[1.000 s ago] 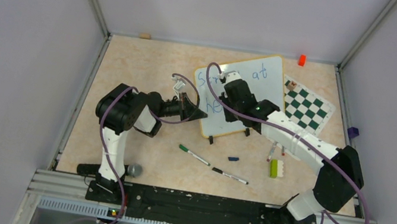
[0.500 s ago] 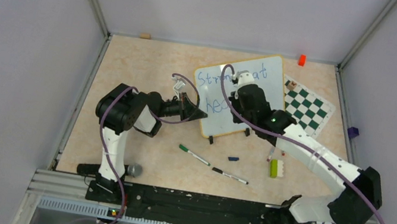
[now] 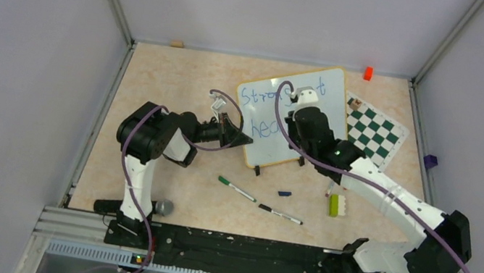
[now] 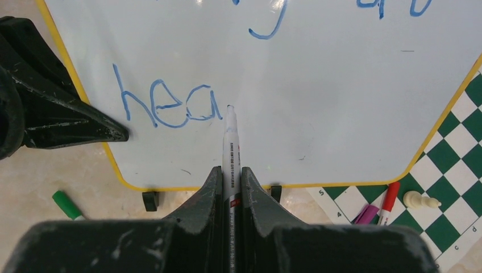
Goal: Write a sentence on the whiteboard
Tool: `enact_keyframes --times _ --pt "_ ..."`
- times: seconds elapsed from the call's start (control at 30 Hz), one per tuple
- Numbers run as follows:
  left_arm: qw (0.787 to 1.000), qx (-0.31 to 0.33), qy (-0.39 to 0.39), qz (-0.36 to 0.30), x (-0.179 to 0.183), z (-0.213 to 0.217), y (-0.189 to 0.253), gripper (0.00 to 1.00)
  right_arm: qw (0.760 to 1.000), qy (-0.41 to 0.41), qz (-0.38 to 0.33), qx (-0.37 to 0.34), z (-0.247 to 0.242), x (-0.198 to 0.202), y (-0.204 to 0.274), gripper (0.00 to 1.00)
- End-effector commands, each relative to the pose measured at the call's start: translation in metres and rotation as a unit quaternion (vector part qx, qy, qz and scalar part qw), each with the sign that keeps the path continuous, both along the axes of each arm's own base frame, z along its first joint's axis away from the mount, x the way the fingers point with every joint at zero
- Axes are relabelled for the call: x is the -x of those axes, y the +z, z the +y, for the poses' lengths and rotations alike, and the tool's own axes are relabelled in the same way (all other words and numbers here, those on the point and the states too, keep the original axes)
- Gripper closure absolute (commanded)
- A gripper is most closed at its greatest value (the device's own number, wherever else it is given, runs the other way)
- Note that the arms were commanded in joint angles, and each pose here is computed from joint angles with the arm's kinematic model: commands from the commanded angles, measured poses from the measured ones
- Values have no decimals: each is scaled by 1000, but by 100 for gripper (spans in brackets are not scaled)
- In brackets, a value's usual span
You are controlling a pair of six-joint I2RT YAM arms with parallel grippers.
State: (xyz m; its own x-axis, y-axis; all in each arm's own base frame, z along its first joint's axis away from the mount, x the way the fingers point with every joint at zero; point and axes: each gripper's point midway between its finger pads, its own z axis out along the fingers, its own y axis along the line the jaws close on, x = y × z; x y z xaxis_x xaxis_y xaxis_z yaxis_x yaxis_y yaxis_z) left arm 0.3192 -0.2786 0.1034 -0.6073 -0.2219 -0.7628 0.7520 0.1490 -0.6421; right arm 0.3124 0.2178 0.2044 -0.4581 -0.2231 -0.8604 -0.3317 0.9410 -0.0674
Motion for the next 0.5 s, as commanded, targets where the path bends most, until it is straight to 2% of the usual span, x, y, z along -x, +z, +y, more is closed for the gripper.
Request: enact_keyframes --times 0.0,0.17,0.47 --pt "996 -3 -66 -62 27 -12 6 100 999 2 -27 -42 3 -4 22 100" --pt "995 -2 -89 -44 29 -12 10 100 998 8 -29 -54 6 -2 25 100" --pt "995 -2 -75 -63 25 -15 6 100 997 9 -44 -68 4 0 34 100"
